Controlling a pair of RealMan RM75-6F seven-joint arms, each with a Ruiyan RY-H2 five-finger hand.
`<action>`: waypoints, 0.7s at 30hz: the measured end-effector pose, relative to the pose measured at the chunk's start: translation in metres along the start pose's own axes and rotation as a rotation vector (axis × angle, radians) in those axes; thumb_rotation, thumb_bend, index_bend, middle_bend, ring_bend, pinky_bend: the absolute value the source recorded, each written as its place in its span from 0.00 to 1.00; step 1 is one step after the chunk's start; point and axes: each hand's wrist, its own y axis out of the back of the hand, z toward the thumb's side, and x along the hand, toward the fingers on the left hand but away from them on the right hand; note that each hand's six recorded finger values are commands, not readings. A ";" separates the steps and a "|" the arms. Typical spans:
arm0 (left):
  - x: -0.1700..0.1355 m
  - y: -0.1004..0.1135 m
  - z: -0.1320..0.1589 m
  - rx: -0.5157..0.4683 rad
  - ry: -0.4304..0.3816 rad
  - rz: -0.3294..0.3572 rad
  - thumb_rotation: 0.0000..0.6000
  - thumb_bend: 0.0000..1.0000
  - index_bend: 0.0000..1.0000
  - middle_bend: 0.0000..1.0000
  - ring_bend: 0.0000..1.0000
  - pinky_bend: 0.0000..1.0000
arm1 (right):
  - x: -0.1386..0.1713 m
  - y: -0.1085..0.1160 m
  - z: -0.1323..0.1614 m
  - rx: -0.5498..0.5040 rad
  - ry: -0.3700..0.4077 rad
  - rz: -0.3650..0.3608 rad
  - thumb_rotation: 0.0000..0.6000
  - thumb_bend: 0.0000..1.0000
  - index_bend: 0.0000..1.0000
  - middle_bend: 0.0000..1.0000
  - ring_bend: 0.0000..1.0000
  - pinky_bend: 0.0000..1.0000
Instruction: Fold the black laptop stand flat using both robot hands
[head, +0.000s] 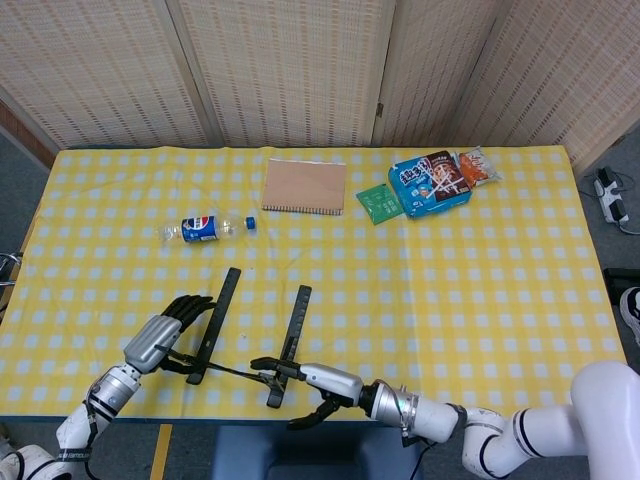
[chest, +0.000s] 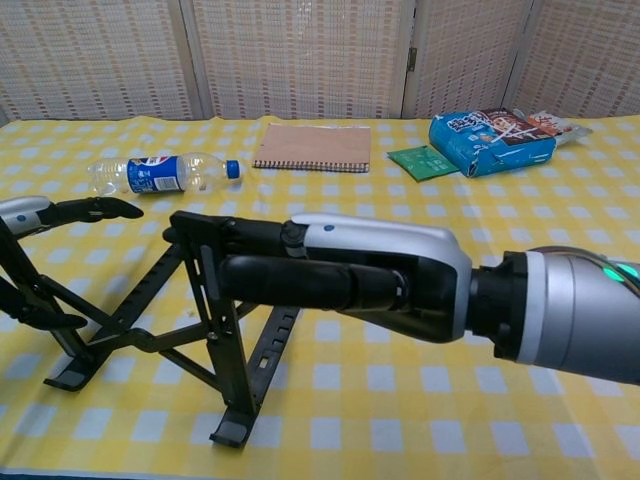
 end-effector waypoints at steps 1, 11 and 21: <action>-0.001 0.000 -0.001 -0.009 0.004 -0.008 1.00 0.20 0.16 0.12 0.03 0.00 | -0.001 0.001 -0.001 -0.003 -0.002 -0.003 0.38 0.20 0.00 0.00 0.04 0.00; -0.023 -0.005 -0.017 -0.054 0.051 -0.075 1.00 0.20 0.21 0.12 0.02 0.00 | -0.004 0.002 -0.011 -0.038 -0.023 -0.011 0.38 0.20 0.00 0.00 0.04 0.00; -0.027 -0.005 -0.017 -0.053 0.044 -0.072 1.00 0.20 0.20 0.12 0.00 0.00 | -0.010 -0.005 -0.026 -0.139 -0.053 -0.007 0.38 0.20 0.00 0.00 0.04 0.00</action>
